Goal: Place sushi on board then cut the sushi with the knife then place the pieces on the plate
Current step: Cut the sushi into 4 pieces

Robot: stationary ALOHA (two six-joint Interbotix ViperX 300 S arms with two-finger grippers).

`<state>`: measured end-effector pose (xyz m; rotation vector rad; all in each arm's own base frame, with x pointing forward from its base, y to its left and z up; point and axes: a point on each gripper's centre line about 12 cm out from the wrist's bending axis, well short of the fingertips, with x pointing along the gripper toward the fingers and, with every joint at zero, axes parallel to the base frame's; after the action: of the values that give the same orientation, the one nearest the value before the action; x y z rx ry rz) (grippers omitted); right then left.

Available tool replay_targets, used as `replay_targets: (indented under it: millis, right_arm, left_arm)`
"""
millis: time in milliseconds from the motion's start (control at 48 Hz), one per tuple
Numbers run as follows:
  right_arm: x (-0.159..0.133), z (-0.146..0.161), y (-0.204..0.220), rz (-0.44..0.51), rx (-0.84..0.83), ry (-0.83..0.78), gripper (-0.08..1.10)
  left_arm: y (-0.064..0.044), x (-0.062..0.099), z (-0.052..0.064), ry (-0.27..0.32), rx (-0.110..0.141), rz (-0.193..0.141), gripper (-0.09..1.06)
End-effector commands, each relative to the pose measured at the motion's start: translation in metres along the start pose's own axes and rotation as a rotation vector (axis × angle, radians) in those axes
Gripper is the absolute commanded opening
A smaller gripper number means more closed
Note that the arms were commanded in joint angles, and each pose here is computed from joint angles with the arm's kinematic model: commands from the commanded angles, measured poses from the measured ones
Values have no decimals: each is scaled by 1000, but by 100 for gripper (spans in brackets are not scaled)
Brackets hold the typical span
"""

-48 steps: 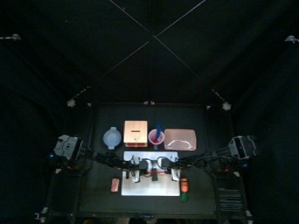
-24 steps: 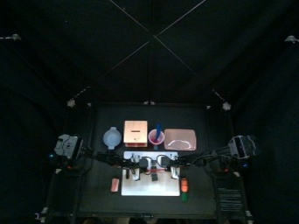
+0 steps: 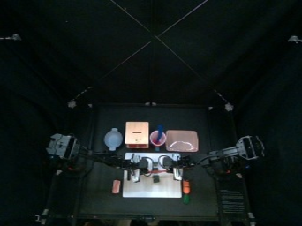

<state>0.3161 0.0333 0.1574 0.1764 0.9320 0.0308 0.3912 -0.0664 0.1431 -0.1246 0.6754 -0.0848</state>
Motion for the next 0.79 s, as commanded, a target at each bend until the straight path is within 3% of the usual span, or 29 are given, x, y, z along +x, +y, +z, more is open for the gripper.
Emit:
replay_targets:
  millis: [21,333,542,792]
  right_arm:
    - [-13,13,8,23,-5,-58,32]
    - [-10,6,22,57,-7,-35,32]
    - [-8,3,22,56,-3,-26,32]
    - [-4,0,21,52,-2,-10,32]
  left_arm:
    - [-18,-10,15,-55,33,-40,45]
    - [-36,1,7,-30,46,-72,45]
    - [-37,7,5,-19,43,-72,45]
    - [-37,9,3,-10,19,-69,45]
